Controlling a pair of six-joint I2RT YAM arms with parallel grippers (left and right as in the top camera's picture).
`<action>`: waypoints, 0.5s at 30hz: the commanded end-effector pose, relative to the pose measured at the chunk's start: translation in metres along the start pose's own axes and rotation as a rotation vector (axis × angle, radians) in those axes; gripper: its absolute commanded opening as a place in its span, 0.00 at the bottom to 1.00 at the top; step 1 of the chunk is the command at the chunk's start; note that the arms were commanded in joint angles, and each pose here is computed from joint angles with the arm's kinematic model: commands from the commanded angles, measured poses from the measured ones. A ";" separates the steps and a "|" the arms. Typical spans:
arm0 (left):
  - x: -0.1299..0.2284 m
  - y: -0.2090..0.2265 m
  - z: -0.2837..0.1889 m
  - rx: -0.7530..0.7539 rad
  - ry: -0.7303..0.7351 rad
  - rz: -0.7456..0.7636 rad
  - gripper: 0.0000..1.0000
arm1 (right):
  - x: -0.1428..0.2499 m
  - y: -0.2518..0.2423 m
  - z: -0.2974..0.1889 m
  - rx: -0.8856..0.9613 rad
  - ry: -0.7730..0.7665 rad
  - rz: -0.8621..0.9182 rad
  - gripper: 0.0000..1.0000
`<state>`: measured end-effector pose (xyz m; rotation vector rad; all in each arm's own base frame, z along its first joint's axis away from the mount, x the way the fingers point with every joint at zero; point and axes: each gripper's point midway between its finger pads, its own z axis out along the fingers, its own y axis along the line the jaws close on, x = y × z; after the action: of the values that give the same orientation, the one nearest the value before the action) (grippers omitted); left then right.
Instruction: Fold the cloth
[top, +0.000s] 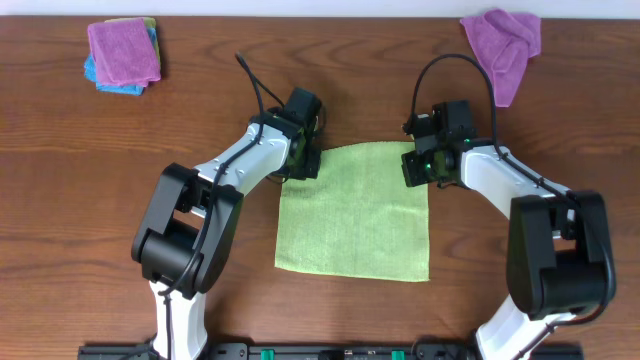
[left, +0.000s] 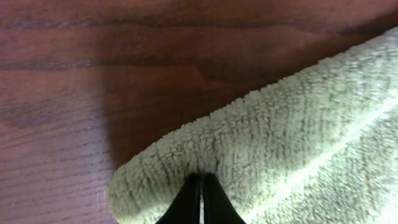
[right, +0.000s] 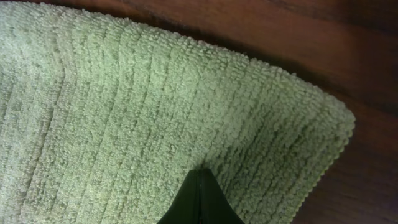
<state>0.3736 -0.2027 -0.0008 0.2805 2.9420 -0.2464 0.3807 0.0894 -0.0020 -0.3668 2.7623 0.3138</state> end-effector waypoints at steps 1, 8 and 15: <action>0.013 0.009 0.021 -0.033 0.055 -0.018 0.06 | 0.006 0.007 0.013 -0.018 0.034 -0.001 0.01; 0.014 0.027 0.041 -0.105 0.062 -0.026 0.06 | 0.008 0.027 0.023 -0.046 0.046 -0.042 0.01; -0.001 0.082 0.036 -0.183 0.026 -0.123 0.06 | -0.014 0.069 0.028 -0.083 -0.037 -0.091 0.01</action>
<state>0.4003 -0.1895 -0.0026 0.2157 2.8851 -0.2050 0.3905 0.1450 -0.0009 -0.4991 2.6703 0.3636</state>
